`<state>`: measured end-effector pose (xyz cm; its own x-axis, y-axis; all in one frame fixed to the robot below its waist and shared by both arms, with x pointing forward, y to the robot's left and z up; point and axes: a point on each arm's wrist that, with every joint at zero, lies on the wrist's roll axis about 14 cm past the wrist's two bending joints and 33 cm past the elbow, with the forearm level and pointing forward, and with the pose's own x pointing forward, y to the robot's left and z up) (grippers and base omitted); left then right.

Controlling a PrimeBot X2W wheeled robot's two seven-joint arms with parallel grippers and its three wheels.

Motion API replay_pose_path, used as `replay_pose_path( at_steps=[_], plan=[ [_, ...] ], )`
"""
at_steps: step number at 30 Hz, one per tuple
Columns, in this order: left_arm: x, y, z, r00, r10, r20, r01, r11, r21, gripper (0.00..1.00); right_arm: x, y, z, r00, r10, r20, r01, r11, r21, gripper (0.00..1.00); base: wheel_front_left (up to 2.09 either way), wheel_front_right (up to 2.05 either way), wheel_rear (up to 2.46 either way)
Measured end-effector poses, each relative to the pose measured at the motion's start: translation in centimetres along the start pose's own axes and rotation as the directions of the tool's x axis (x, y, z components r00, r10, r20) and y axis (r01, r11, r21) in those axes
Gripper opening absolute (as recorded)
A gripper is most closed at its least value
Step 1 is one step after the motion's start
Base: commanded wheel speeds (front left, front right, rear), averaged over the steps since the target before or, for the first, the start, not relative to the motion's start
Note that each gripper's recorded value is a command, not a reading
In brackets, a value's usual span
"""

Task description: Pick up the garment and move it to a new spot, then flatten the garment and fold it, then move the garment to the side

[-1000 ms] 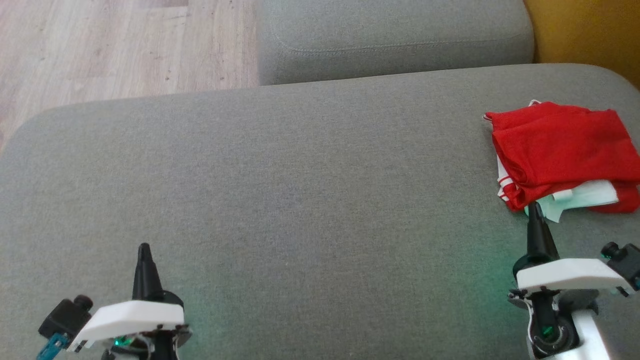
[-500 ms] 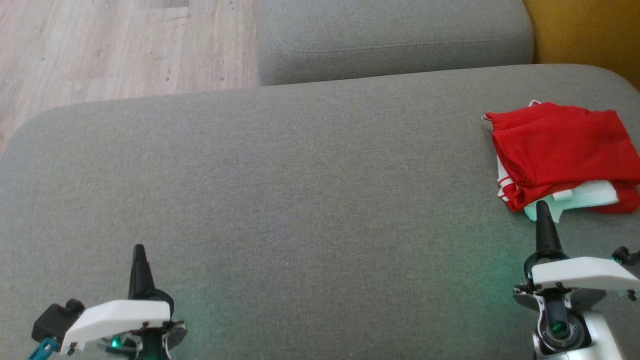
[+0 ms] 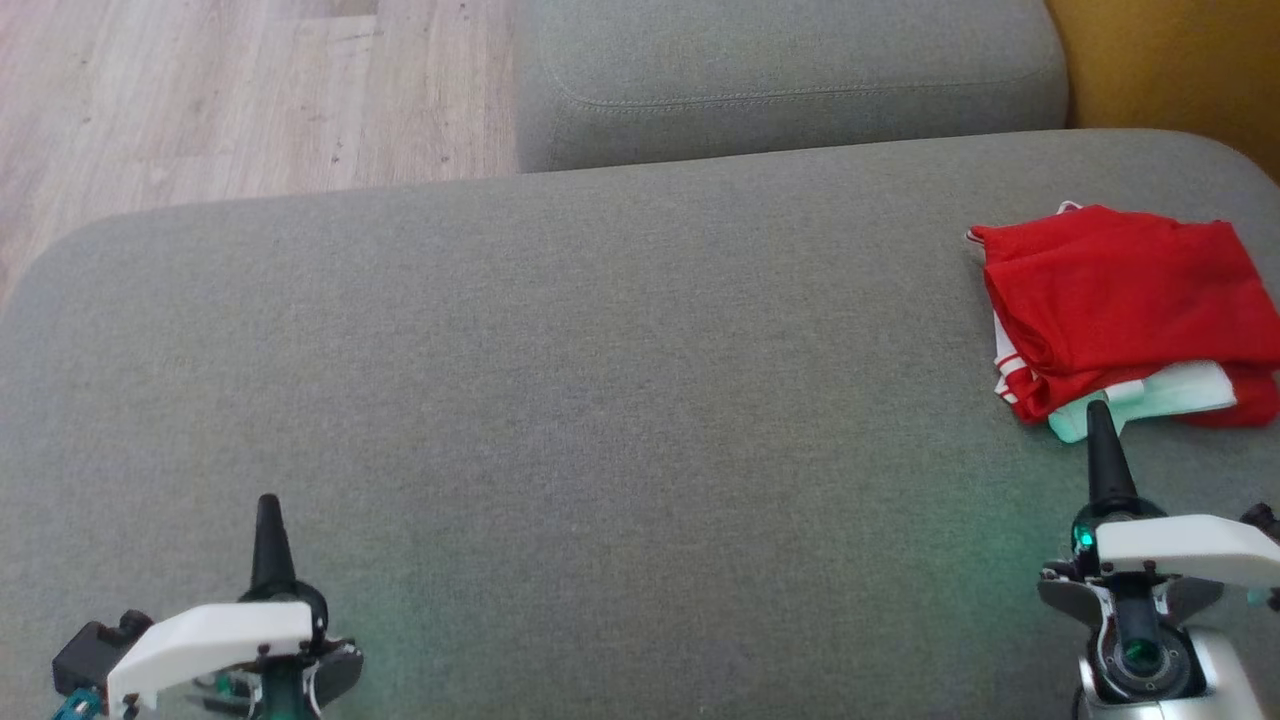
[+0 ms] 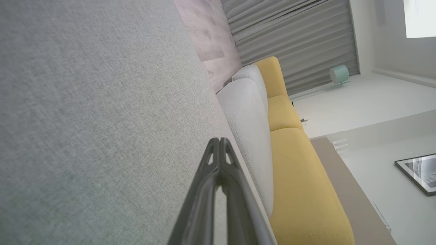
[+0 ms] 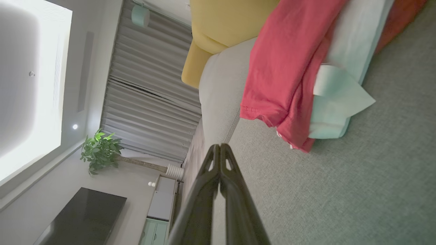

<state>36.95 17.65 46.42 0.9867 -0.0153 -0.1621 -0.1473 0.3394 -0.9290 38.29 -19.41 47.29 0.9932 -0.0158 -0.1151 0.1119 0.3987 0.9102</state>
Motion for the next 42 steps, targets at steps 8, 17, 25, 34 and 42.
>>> replay_pose_path(
  at_steps=[8, 17, 25, 34, 42],
  plan=[
    [0.0, -0.1, 0.2, 1.000, -0.012, -0.005, 0.011, 0.997, -0.077, 0.00, -0.3, -0.2, 0.3, 1.000, -0.004, 0.003, 0.004, 0.996, 0.094, 0.00, 0.00, 0.00, 0.00],
    [0.0, -0.1, 0.6, 1.000, -0.021, -0.005, 0.020, 0.986, -0.164, 0.00, -0.3, 0.0, 0.7, 1.000, 0.008, 0.010, -0.010, 0.980, 0.198, 0.00, 0.00, 0.00, 0.00],
    [0.2, -0.6, 1.1, 0.999, -0.044, 0.002, 0.043, 0.970, -0.240, 0.00, -0.3, 0.4, 1.1, 1.000, 0.023, 0.015, -0.027, 0.958, 0.287, 0.00, 0.00, 0.00, 0.00],
    [0.2, -0.8, 1.4, 0.998, -0.061, 0.007, 0.060, 0.944, -0.323, 0.00, -0.3, 0.7, 1.6, 0.999, 0.041, 0.027, -0.048, 0.922, 0.385, 0.00, 0.00, 0.00, 0.00],
    [0.2, -0.9, 1.6, 0.998, -0.069, 0.012, 0.069, 0.940, -0.335, 0.00, -0.3, 0.7, 1.7, 0.999, 0.044, 0.032, -0.053, 0.914, 0.402, 0.00, 0.00, 0.00, 0.00]
  ],
)
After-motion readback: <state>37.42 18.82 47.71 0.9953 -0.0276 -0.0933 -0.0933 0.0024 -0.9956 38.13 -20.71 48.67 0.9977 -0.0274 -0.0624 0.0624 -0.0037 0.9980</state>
